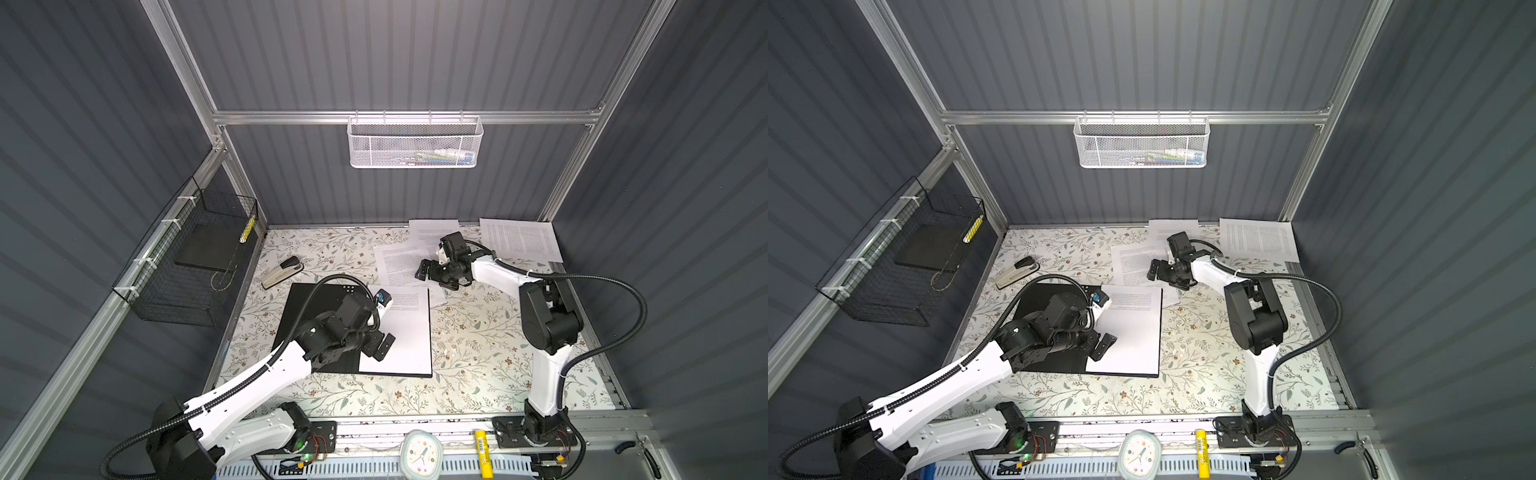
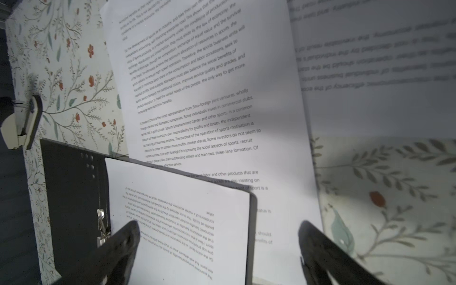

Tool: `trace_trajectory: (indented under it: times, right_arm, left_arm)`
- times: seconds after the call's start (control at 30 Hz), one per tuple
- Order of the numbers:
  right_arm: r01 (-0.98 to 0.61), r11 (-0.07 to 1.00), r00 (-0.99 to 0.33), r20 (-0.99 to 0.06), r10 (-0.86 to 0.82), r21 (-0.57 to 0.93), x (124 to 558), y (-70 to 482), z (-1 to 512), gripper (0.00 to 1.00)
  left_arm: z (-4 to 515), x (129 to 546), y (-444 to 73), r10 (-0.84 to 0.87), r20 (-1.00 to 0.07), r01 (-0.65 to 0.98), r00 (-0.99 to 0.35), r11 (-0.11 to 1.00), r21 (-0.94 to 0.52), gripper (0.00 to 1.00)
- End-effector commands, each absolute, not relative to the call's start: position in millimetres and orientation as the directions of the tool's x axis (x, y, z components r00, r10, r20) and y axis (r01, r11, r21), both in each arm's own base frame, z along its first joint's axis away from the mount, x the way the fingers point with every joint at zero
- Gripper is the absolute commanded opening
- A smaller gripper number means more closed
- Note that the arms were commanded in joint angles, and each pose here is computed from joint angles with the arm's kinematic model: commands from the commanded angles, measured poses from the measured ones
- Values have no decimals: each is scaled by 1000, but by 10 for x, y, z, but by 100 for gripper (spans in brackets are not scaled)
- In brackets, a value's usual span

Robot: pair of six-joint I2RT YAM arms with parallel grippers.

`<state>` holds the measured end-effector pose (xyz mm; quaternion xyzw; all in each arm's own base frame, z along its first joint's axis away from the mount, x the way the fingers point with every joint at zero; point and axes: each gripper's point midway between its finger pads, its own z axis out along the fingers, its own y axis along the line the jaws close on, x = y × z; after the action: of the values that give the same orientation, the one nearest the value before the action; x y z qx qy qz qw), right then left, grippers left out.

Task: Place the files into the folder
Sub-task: 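Move the right gripper toward the loose sheets while left gripper swings over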

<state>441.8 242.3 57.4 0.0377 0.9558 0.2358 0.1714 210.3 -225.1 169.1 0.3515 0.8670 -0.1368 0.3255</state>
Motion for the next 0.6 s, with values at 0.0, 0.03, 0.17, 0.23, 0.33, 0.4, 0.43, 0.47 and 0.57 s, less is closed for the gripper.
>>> trace_trajectory:
  times: [0.0,0.03,0.17,0.23,0.33,0.4,0.43,0.47,0.57]
  right_arm:
    - [9,880,-958,-249,144,474,4337,2449,460,99]
    - [12,876,-960,-240,146,482,4324,2461,430,99]
    - [38,879,-970,-195,147,475,4216,2430,267,99]
    - [52,881,-972,-178,152,470,4160,2406,215,99]
    - [129,904,-968,-144,203,409,4053,2209,116,99]
    - [214,908,-954,-122,274,361,3958,1992,52,99]
    - [254,902,-945,-110,309,349,3900,1888,32,99]
    - [288,896,-935,-103,339,337,3839,1789,26,99]
    - [346,888,-916,-97,390,302,3607,1568,21,99]
  left_arm:
    - [1799,2093,-2278,525,-672,715,-522,699,-9,100]
    - [1796,2094,-2276,526,-671,715,-522,699,-8,100]
    - [1792,2098,-2276,527,-670,715,-522,699,-7,100]
    - [1784,2101,-2274,529,-668,714,-524,700,-5,100]
    - [1784,2101,-2275,529,-668,714,-523,700,-4,100]
    - [1791,2101,-2273,528,-670,713,-523,701,-5,100]
    - [1793,2102,-2273,527,-670,713,-522,701,-4,100]
    - [1793,2100,-2272,527,-670,713,-522,701,-4,100]
    - [1803,2106,-2263,526,-673,711,-519,703,1,100]
